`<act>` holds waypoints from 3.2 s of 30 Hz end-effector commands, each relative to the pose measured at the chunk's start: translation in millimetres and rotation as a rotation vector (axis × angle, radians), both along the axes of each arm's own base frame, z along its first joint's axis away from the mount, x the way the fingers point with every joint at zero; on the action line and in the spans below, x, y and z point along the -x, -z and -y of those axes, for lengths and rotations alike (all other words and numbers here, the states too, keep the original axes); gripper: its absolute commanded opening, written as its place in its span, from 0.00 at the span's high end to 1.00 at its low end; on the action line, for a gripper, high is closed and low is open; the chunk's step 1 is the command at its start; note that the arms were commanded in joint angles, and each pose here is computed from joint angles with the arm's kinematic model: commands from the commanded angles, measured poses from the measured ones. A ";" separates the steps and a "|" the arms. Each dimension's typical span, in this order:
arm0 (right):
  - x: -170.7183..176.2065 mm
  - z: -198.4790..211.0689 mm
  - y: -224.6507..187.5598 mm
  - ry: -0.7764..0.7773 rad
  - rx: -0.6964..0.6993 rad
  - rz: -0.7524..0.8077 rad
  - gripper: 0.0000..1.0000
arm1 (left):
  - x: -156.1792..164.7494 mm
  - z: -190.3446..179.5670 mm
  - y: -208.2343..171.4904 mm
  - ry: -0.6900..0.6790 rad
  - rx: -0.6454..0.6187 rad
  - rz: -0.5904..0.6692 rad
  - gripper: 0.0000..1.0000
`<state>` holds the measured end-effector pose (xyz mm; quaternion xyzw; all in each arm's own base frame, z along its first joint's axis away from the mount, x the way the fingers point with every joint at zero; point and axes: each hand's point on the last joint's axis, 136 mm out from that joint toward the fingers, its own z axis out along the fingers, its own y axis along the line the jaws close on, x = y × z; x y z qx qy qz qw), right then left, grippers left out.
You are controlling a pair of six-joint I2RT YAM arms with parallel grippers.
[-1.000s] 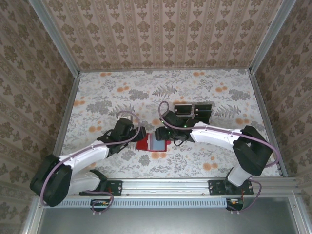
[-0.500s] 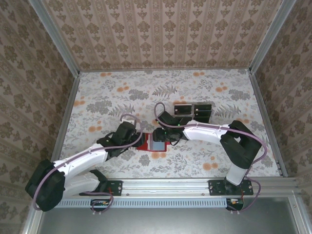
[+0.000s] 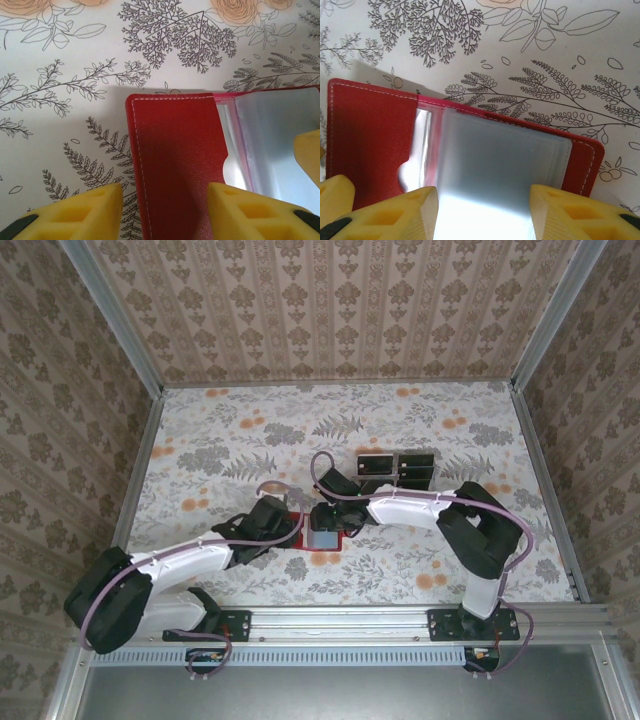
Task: Put the credit cards into the card holder
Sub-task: Flip over the card slot on the card holder.
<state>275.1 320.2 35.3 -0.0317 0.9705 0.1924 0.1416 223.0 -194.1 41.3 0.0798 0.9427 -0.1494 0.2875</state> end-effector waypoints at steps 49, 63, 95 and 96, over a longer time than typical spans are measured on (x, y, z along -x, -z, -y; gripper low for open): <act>3.3 -30.7 18.3 0.063 -0.115 -0.134 0.47 | 22.5 41.8 -28.6 0.180 0.107 0.197 0.21; 3.7 -33.4 16.7 0.056 -0.131 -0.138 0.47 | 16.4 47.9 -10.9 0.185 0.037 0.174 0.25; -7.9 -12.4 -10.4 0.101 -0.198 -0.078 0.43 | 19.6 27.3 20.2 0.112 -0.051 0.131 0.44; -8.3 -12.8 -9.7 0.100 -0.197 -0.080 0.43 | 19.5 27.1 20.3 0.112 -0.052 0.131 0.44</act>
